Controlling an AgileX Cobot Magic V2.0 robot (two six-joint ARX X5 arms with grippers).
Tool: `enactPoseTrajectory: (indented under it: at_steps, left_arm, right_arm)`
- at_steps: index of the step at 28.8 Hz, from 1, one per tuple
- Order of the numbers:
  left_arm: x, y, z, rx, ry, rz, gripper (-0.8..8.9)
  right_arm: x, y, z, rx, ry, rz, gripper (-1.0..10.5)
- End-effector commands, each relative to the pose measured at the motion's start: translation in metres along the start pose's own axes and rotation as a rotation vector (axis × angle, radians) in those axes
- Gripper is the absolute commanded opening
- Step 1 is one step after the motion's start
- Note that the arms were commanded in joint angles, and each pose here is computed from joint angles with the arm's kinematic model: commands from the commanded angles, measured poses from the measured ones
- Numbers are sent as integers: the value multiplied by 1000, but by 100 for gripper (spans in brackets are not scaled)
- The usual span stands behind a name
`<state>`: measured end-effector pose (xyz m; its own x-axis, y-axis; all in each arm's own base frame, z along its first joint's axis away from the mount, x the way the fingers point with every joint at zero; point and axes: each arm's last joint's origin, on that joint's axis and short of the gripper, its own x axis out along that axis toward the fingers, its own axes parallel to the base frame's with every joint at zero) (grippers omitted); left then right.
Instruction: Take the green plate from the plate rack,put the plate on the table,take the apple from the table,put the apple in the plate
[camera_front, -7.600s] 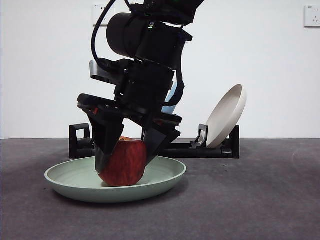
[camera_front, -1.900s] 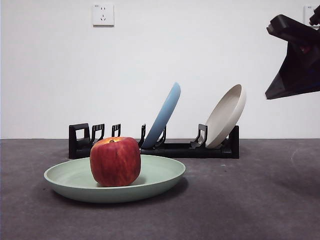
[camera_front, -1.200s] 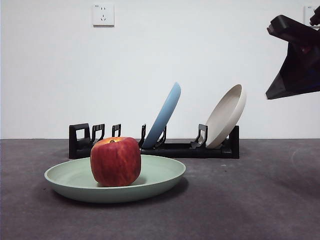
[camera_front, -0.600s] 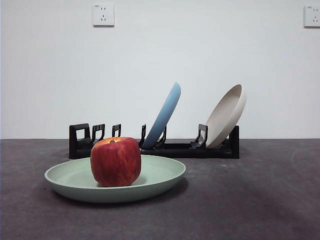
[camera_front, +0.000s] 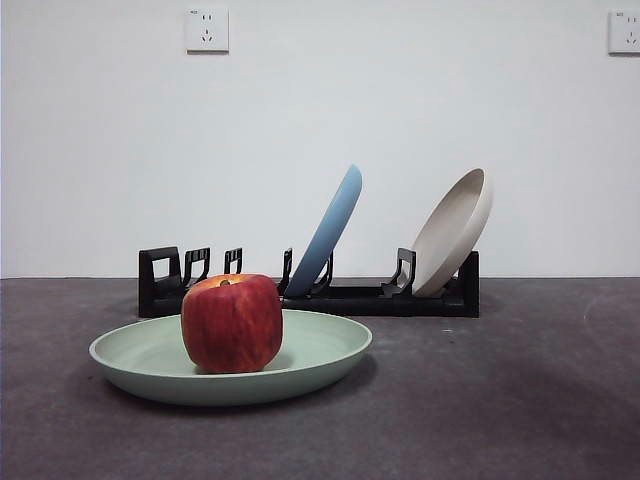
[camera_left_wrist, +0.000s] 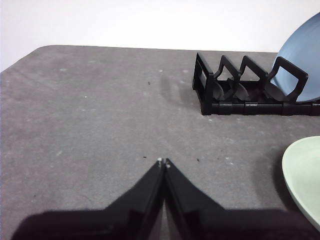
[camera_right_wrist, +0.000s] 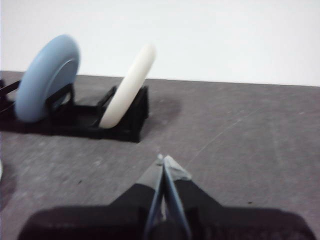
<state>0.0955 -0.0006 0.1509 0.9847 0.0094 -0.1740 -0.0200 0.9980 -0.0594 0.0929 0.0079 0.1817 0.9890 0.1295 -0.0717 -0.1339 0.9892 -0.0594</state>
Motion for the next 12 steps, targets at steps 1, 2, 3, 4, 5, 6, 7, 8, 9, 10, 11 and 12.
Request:
enactPoseTrajectory:
  at_steps: [1, 2, 3, 4, 5, 6, 7, 8, 9, 10, 11, 12]
  left_arm:
    - [1, 1, -4, -4, 10, 4, -1]
    - [1, 1, -4, -4, 10, 4, -1]
    - [1, 1, -4, -4, 10, 4, -1]
    - [1, 1, -4, -4, 10, 4, -1]
    - [1, 1, -4, -4, 10, 4, -1]
    - [1, 1, -4, -4, 10, 4, -1]
    - [1, 1, -4, -4, 10, 4, -1]
    - [1, 1, -4, -4, 10, 4, -1]
    - [1, 1, -4, -4, 9, 4, -1]
    - [1, 1, -4, -4, 10, 4, -1]
    - [1, 1, -4, -4, 9, 4, -1]
    - [1, 1, -4, -4, 9, 4, -1]
  right_arm:
    - [1, 1, -10, 3, -3, 11, -16]
    - [2, 1, -14, 4, 2, 11, -16]
    - [3, 1, -17, 5, 12, 11, -16]
    - [4, 1, -20, 8, 22, 12, -16]
    - [5, 2, -24, 10, 31, 13, -16]
    - [5, 2, -27, 15, 41, 14, -16]
    - [5, 2, -29, 20, 56, 15, -16]
    - [5, 2, -30, 23, 66, 16, -16]
    - [5, 2, -30, 23, 69, 16, -16]
    - [5, 2, -30, 23, 70, 16, -16]
    - [5, 2, -30, 22, 73, 15, -16]
    - [5, 2, -31, 23, 80, 14, -16]
